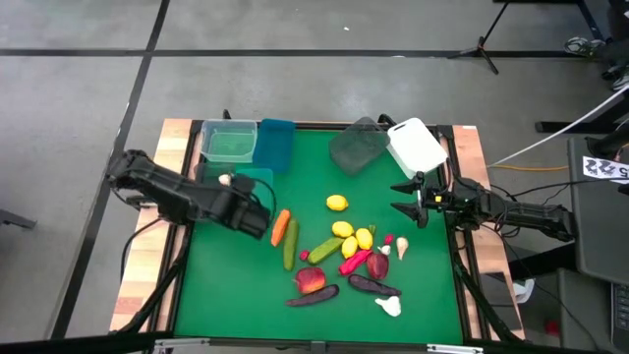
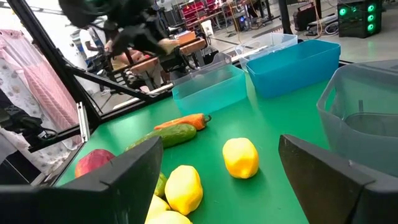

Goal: Sort produce into baskets
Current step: Put the white garlic into the left black bin, then put the orange pepper into the blue bin, then put the yellow lemon into the transparent bin

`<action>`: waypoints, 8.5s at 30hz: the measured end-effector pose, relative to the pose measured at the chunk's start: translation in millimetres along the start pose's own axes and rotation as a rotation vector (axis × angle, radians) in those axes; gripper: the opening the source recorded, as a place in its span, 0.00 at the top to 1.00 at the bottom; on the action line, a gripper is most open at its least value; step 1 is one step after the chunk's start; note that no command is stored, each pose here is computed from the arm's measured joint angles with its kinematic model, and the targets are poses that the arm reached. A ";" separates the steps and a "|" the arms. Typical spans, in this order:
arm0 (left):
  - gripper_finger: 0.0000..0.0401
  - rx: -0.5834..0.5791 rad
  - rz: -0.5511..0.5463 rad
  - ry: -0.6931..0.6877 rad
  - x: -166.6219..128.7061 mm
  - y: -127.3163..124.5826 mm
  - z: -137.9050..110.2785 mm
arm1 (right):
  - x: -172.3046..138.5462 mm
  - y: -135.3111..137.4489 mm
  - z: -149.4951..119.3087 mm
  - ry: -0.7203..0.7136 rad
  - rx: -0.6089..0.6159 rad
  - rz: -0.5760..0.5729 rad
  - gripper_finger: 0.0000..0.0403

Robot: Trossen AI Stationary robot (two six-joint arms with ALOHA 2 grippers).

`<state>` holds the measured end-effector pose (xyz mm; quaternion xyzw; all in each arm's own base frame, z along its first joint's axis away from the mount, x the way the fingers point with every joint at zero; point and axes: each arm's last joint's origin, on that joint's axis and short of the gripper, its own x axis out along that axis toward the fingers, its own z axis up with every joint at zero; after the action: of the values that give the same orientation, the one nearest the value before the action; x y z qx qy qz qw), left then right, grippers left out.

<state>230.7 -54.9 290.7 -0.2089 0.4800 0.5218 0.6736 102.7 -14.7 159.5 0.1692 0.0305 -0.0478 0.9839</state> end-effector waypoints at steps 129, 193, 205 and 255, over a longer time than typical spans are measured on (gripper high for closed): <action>0.25 0.302 -0.038 0.291 132.5 -134.2 23.9 | 0.0 -0.1 -0.2 0.001 -0.015 -0.001 0.21; 0.72 0.117 0.132 -0.183 89.7 -10.4 218.5 | 0.0 -0.3 -0.1 -0.001 -0.015 -0.009 0.21; 0.72 -0.016 0.073 -0.059 172.7 29.0 230.3 | 0.0 -0.6 -0.2 -0.002 -0.015 -0.019 0.21; 0.33 0.953 -0.722 -0.518 105.4 -131.7 142.5 | 0.0 -0.7 -0.2 -0.002 0.004 -0.020 0.21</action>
<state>410.2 61.1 235.0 0.0971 0.3806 0.0260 0.9193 102.7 -15.2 159.1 0.1711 0.0309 -0.0578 0.9831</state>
